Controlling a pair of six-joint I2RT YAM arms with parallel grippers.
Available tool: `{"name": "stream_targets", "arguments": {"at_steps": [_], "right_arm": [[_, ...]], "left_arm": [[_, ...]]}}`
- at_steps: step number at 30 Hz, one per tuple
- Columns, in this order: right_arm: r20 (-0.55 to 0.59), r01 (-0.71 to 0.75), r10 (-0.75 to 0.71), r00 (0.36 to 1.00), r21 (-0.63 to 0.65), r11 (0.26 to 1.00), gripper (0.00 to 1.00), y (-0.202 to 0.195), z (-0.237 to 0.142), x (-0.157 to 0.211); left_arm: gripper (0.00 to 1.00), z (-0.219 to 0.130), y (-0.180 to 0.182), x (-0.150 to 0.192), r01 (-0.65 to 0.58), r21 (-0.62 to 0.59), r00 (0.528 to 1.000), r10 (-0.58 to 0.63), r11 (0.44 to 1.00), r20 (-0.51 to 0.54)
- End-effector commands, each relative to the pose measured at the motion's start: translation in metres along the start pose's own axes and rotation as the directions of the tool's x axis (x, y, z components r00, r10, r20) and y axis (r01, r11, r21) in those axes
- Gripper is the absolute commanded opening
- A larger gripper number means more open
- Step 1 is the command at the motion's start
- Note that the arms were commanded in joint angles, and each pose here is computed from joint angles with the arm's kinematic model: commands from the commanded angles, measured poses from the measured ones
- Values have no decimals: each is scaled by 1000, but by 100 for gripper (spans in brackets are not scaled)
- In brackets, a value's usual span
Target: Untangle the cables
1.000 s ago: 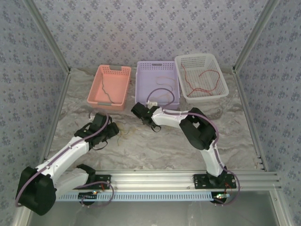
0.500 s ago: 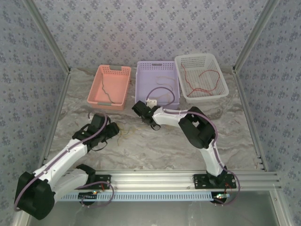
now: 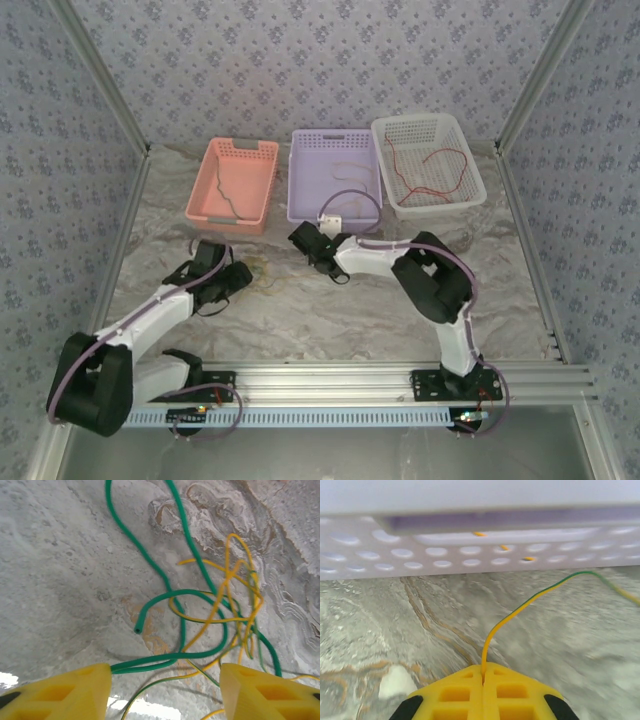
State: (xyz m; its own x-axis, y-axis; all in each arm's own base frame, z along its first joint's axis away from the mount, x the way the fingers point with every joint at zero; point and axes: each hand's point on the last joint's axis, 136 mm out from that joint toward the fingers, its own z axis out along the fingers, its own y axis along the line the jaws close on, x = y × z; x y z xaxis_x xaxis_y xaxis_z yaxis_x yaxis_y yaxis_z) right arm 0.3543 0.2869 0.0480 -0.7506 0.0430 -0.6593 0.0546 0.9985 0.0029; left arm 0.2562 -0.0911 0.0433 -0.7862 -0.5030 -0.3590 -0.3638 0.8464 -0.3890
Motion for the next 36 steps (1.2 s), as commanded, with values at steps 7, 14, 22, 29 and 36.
{"name": "stream_targets", "arguments": {"at_steps": [7, 14, 22, 29, 36], "right_arm": [[198, -73, 79, 977, -38, 997, 0, -49, -99, -75], [323, -103, 141, 936, -133, 986, 0, -86, -174, -146], [416, -114, 206, 886, -236, 965, 0, -115, -248, -209], [439, -94, 220, 871, -290, 952, 0, -122, -285, -233], [420, -75, 210, 883, -316, 946, 0, -121, -290, -229]], "left_arm": [[23, 18, 6, -13, -16, -58, 999, 18, 998, 49], [0, 27, 13, -15, -24, -106, 998, 30, 994, 52], [0, 31, 14, -19, -33, -127, 998, 40, 991, 56], [0, 23, 7, -27, -41, -122, 997, 49, 992, 63], [62, -46, -23, -56, -24, 3, 981, 23, 1000, 192]]}}
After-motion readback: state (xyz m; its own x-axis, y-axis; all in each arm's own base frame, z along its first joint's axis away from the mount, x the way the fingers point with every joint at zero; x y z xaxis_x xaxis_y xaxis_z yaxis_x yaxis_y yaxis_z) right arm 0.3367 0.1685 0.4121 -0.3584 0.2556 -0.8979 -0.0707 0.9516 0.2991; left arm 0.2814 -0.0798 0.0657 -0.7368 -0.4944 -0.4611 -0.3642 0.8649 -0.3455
